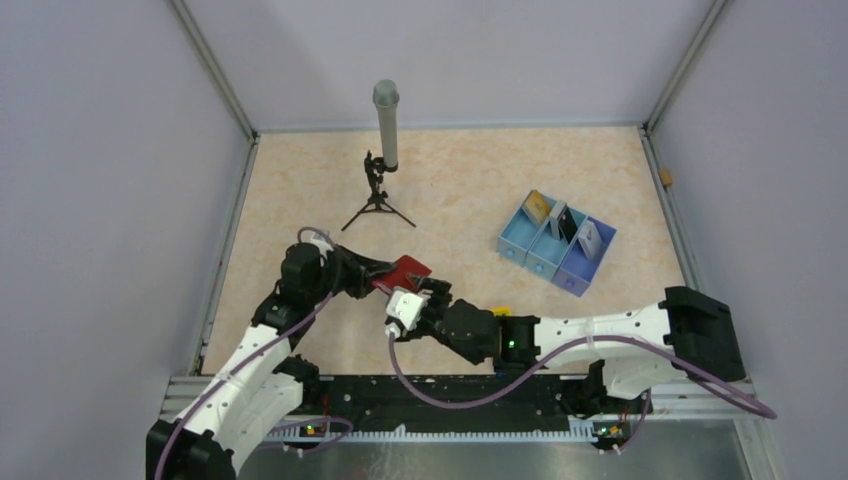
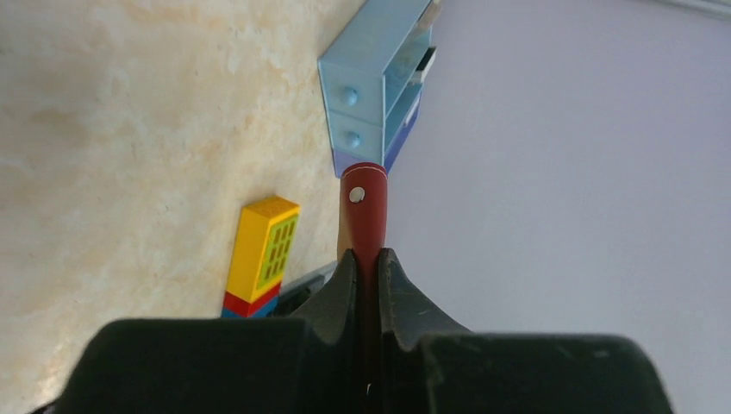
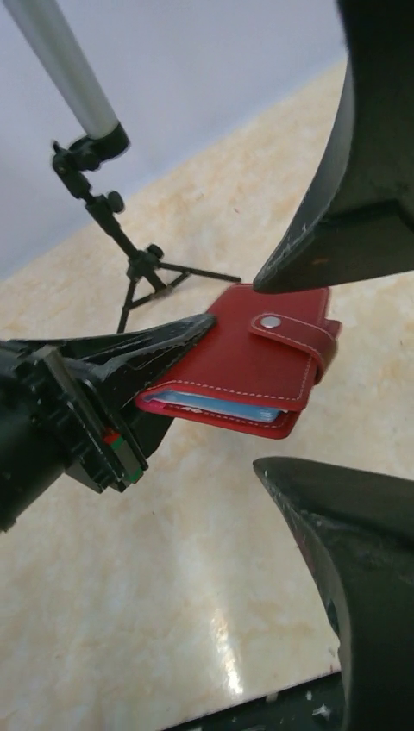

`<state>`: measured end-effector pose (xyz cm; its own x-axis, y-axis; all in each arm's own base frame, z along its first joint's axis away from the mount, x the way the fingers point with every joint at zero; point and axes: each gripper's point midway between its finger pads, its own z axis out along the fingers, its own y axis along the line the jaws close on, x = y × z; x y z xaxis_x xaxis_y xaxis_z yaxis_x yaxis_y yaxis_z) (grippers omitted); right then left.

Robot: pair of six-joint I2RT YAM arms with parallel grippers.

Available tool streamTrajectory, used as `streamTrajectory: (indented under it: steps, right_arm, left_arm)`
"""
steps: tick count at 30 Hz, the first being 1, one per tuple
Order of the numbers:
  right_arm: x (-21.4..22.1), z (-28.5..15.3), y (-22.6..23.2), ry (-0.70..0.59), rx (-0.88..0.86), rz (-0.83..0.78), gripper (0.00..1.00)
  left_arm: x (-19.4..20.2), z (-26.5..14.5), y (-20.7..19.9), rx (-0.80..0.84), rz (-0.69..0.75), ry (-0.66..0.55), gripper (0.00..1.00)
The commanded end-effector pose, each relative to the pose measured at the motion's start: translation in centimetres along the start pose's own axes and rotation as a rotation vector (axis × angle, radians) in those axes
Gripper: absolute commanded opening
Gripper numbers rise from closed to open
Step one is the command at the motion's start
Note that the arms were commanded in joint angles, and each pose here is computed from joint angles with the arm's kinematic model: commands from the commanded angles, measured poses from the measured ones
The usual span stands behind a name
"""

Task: Put the credit cards into the card holder
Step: Open the card holder.

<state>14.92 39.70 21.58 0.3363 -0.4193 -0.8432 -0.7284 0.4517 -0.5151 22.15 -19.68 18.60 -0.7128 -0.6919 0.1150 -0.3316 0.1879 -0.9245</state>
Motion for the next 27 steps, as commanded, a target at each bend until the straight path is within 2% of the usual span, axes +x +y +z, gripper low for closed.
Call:
streamTrajectory:
  steps: [1, 7, 9, 12, 15, 21, 27]
  right_arm:
    - [0.3, -0.7, -1.8, 0.013, 0.058, 0.254, 0.73]
    - [0.9, -1.1, -5.3, -0.046, 0.039, 0.674, 0.83]
    - [2.0, -0.8, -7.1, -0.032, 0.069, 0.851, 0.83]
    - [3.5, 0.1, -8.6, -0.017, 0.021, 1.116, 0.82]
    - [3.0, 0.8, -10.0, -0.091, -0.096, 1.339, 0.81]
    - [0.0, 2.8, -9.4, -0.158, -0.291, 1.445, 0.79]
    - [-0.7, 3.7, -9.2, -0.185, -0.344, 1.439, 0.76]
  left_arm:
    - [-3.5, -0.7, -1.7, 0.102, 0.156, -0.238, 0.00]
    - [-5.7, -3.0, -3.5, 0.183, 0.353, -0.436, 0.00]
    - [-5.3, -3.8, -4.7, 0.260, 0.422, -0.454, 0.00]
    - [-4.4, -4.9, -5.9, 0.367, 0.502, -0.464, 0.00]
    - [-3.7, -5.6, -6.7, 0.424, 0.563, -0.459, 0.00]
    - [-1.5, -6.2, -7.7, 0.531, 0.649, -0.388, 0.00]
    - [-0.5, -6.2, -8.1, 0.570, 0.657, -0.338, 0.00]
